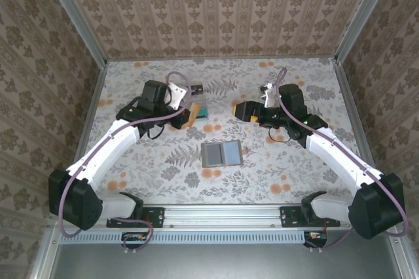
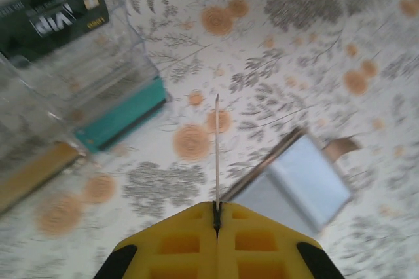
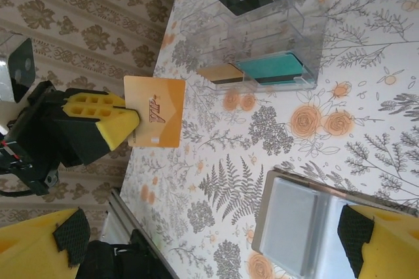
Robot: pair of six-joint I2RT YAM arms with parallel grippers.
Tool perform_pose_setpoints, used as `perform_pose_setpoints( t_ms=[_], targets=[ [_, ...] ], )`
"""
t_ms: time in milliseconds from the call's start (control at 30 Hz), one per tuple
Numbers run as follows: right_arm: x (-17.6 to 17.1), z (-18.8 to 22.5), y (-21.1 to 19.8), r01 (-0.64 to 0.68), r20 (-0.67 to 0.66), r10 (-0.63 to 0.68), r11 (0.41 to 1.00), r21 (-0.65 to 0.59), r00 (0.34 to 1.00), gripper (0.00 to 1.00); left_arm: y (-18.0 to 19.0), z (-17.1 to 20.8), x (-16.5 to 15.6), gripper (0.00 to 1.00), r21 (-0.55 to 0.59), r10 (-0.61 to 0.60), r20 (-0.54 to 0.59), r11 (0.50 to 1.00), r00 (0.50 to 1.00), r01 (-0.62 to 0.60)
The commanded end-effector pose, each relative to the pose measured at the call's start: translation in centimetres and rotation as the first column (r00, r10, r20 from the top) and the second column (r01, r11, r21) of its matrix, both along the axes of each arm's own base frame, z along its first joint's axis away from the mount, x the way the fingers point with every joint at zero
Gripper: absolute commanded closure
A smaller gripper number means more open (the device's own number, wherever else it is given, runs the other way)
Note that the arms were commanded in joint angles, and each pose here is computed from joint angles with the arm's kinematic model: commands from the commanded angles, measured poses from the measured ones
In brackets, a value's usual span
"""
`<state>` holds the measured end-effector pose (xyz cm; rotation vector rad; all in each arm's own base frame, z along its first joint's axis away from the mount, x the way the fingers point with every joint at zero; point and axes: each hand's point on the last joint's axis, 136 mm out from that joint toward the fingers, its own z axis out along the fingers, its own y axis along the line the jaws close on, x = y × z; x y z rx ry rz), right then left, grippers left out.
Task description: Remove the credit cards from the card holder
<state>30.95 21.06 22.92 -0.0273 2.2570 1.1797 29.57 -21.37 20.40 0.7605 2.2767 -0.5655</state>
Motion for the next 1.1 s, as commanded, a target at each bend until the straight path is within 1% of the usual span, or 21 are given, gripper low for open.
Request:
perform_pose_setpoints(
  t_ms=[0,67,167,300,400,467,533,600,667,767,833,1067],
  targets=[
    [-0.5,-0.2,-0.9,0.011,0.02,-0.01,0.999,-0.048,1.0,0.0,1.9,0.5,0.1,1.0,0.246,-0.174,0.189,0.961,0.967,0.125],
    [-0.6,-0.2,-1.1,0.01,0.022,-0.008,0.998,-0.057,1.0,0.0,2.6,0.3,0.4,1.0,0.327,-0.226,0.222,0.934,0.948,0.146],
    [-0.6,-0.1,-1.4,0.017,0.029,-0.016,0.998,-0.063,0.999,0.0,3.6,-0.5,1.1,1.0,0.459,-0.297,0.246,0.874,0.923,0.159],
    [-0.6,0.0,-1.5,0.024,0.034,-0.022,0.997,-0.071,0.999,0.0,4.6,-2.5,1.6,1.0,0.638,-0.456,0.217,0.736,0.863,0.228],
    [-0.4,0.1,-1.6,0.027,0.038,-0.024,0.997,-0.077,0.999,0.0,5.0,-3.8,1.7,1.0,0.716,-0.564,0.202,0.643,0.801,0.271],
    [-0.2,0.1,-1.6,0.029,0.038,-0.026,0.996,-0.082,0.999,0.0,5.3,-4.7,2.4,1.0,0.761,-0.599,0.208,0.596,0.773,0.256],
    [0.0,0.0,-1.7,0.031,0.035,-0.028,0.996,-0.084,0.999,0.0,5.6,-5.8,2.9,1.0,0.789,-0.63,0.191,0.555,0.753,0.264],
    [0.1,0.0,-1.6,0.029,0.034,-0.026,0.996,-0.085,0.999,0.0,5.7,-6.6,3.4,1.0,0.8,-0.645,0.187,0.537,0.741,0.266],
    [0.3,-0.1,-1.5,0.028,0.031,-0.025,0.996,-0.086,0.999,0.0,5.9,-7.3,3.9,1.0,0.807,-0.648,0.182,0.528,0.739,0.264],
    [0.5,-0.3,-1.4,0.021,0.025,-0.019,0.996,-0.088,0.999,0.0,5.7,-7.8,4.7,1.0,0.806,-0.65,0.19,0.531,0.736,0.261],
    [0.7,-0.4,-1.3,0.021,0.021,-0.019,0.996,-0.09,1.0,0.0,6.8,-8.4,5.5,1.0,0.811,-0.633,0.183,0.529,0.752,0.248],
    [1.6,-0.6,-0.7,0.005,0.011,-0.004,0.996,-0.084,1.0,0.0,7.2,-9.6,6.8,1.0,0.803,-0.611,0.167,0.54,0.774,0.252]
  ],
)
